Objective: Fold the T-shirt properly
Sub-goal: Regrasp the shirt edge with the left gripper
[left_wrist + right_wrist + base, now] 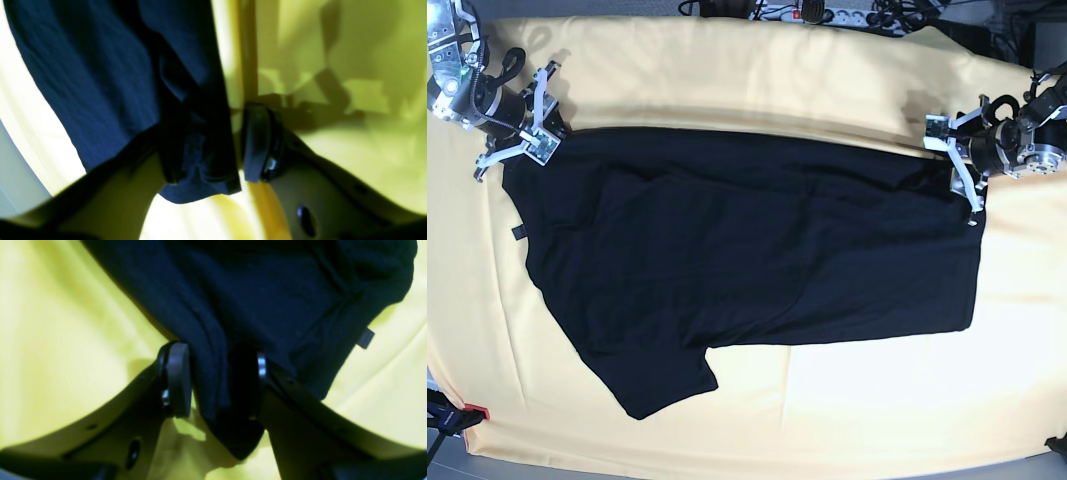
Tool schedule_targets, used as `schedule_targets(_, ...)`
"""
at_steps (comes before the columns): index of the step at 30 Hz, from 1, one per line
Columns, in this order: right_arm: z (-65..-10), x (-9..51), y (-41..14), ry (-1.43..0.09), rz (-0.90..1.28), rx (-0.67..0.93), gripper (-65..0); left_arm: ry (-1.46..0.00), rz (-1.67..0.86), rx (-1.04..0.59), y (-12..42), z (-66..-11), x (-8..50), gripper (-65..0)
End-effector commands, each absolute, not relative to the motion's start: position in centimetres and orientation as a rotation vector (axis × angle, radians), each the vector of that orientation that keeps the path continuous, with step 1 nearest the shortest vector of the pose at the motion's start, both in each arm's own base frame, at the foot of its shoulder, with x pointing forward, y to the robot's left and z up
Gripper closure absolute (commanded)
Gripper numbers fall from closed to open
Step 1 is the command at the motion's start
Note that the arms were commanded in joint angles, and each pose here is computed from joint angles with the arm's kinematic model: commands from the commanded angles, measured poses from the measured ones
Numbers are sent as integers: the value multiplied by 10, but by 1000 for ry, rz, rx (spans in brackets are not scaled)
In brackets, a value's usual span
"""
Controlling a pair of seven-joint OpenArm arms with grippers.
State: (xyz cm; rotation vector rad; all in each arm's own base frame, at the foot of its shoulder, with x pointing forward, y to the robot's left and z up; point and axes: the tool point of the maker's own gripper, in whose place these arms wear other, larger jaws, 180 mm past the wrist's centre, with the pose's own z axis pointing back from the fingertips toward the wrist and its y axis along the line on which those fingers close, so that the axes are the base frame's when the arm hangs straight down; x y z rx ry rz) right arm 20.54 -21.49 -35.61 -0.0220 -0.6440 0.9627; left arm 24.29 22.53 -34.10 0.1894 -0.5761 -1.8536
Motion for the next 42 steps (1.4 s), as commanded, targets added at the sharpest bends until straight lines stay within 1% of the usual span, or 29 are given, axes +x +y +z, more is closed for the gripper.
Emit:
schedule_targets(1, -346, 213, -216, -679, 968, -37, -259, -636, -1846, 243, 226, -324, 257, -286)
schedule_targets(4, -345, 215, -217, -685, 957, -44, -250, -674, -1828, 275, 224, -320, 264, -285)
schedule_targets(5, -345, 215, -218, -687, 952, -47, -224, -695, -1819, 289, 224, -318, 267, -271)
schedule_targets(6, -345, 215, -218, -686, 952, -47, -176, -713, -1808, 306, 223, -316, 271, -234)
schedule_targets(7, -345, 215, -218, -686, 953, -47, -115, -721, -1799, 321, 224, -314, 273, -176)
schedule_targets(8, -345, 215, -218, -686, 953, -47, -47, -730, -1786, 337, 225, -312, 276, -104)
schedule_targets(9, -345, 215, -218, -686, 953, -47, 0, -741, -1767, 343, 225, -311, 278, -34)
schedule_targets(10, -345, 215, -218, -686, 953, -47, 0, -748, -1748, 350, 226, -310, 280, 0)
schedule_targets(18, -347, 211, -215, -672, 981, -28, 0, -750, -1734, 354, 227, -309, 281, 0)
schedule_targets(19, -347, 211, -215, -672, 981, -28, -29, -750, -1734, 354, 227, -309, 281, -1)
schedule_targets(22, -347, 211, -215, -672, 980, -28, -164, -750, -1734, 354, 227, -309, 281, -133)
schedule_targets(23, -347, 211, -215, -672, 981, -28, -196, -750, -1733, 354, 227, -309, 281, -176)
schedule_targets(25, -347, 211, -215, -672, 981, -28, -226, -749, -1733, 357, 227, -309, 281, -244)
schedule_targets(27, -347, 211, -215, -672, 981, -28, -227, -753, -1719, 383, 230, -307, 285, -281)
schedule_targets(33, -347, 211, -215, -673, 980, -28, -227, -850, -1643, 552, 238, -287, 308, -287)
schedule_targets(37, -347, 211, -215, -673, 980, -28, -227, -891, -1615, 580, 237, -280, 314, -286)
schedule_targets(42, -347, 211, -215, -673, 980, -28, -227, -870, -1607, 541, 237, -285, 310, -286)
